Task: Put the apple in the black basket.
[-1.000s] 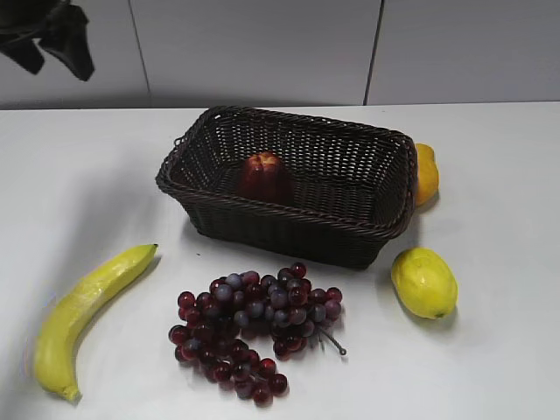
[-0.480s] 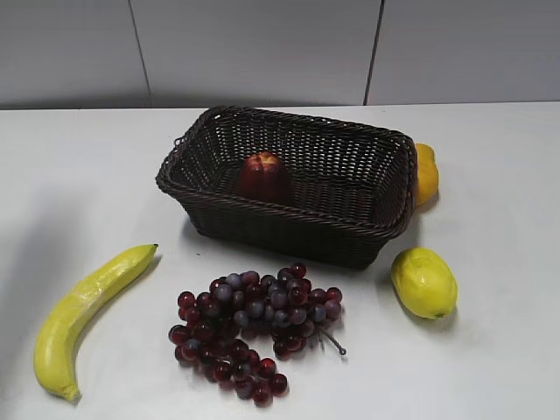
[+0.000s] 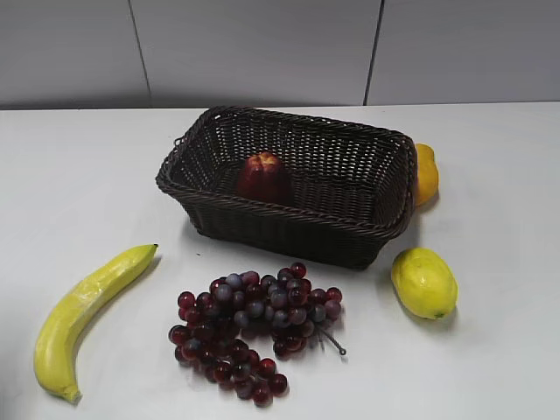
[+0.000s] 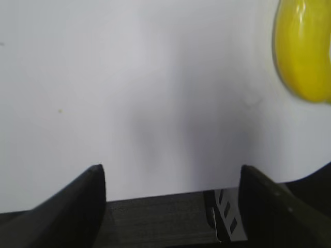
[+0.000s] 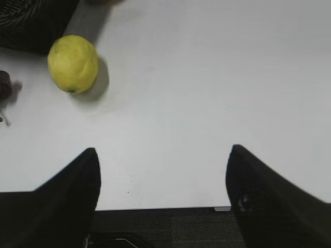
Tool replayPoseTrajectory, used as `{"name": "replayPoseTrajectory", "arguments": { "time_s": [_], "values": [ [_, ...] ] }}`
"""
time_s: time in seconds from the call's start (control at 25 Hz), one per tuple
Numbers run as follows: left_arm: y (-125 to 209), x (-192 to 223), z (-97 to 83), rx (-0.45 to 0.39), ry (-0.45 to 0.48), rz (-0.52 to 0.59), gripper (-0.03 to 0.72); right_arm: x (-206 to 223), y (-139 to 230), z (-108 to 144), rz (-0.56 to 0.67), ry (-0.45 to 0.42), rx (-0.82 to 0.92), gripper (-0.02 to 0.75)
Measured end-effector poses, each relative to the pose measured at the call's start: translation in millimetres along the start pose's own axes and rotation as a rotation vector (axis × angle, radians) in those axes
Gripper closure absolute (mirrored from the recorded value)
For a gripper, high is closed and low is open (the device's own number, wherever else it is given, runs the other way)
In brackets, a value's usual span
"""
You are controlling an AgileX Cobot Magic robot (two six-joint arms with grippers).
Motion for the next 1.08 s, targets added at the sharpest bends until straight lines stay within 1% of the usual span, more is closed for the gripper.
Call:
{"name": "replayPoseTrajectory", "arguments": {
  "time_s": [0.08, 0.24, 0.4, 0.64, 0.92, 1.08],
  "values": [
    [19.1, 4.8, -9.0, 0.000, -0.001, -0.001, 0.098, 0.0, 0.0, 0.0, 0.000, 0.000, 0.000, 0.165],
    [51.0, 10.7, -24.1, -0.045, -0.009, -0.020, 0.113, 0.0, 0.0, 0.0, 0.000, 0.000, 0.000, 0.165],
    [68.0, 5.6, -32.3, -0.078, -0.051, -0.118, 0.158, 0.0, 0.0, 0.0, 0.000, 0.000, 0.000, 0.165],
    [78.6, -28.3, -34.3, -0.090, -0.179, -0.369, 0.180, 0.0, 0.0, 0.0, 0.000, 0.000, 0.000, 0.165],
    [101.3, -65.3, -46.0, -0.085, -0.312, -0.690, 0.181, 0.0, 0.0, 0.0, 0.000, 0.000, 0.000, 0.165],
    [113.0, -76.9, -51.9, -0.081, -0.363, -0.815, 0.181, 0.0, 0.0, 0.0, 0.000, 0.000, 0.000, 0.165]
  ]
}}
Point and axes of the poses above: a point on each arm's last joint axis where the gripper is mounted, x pointing out along that axis toward the gripper, z along the wrist's bending axis when the last joint is at zero, y = z × x, the point moved 7 cm from there along x, pointing out along that axis toward the gripper, and after that the axes turned 13 degrees about x, right-handed, at the moved point
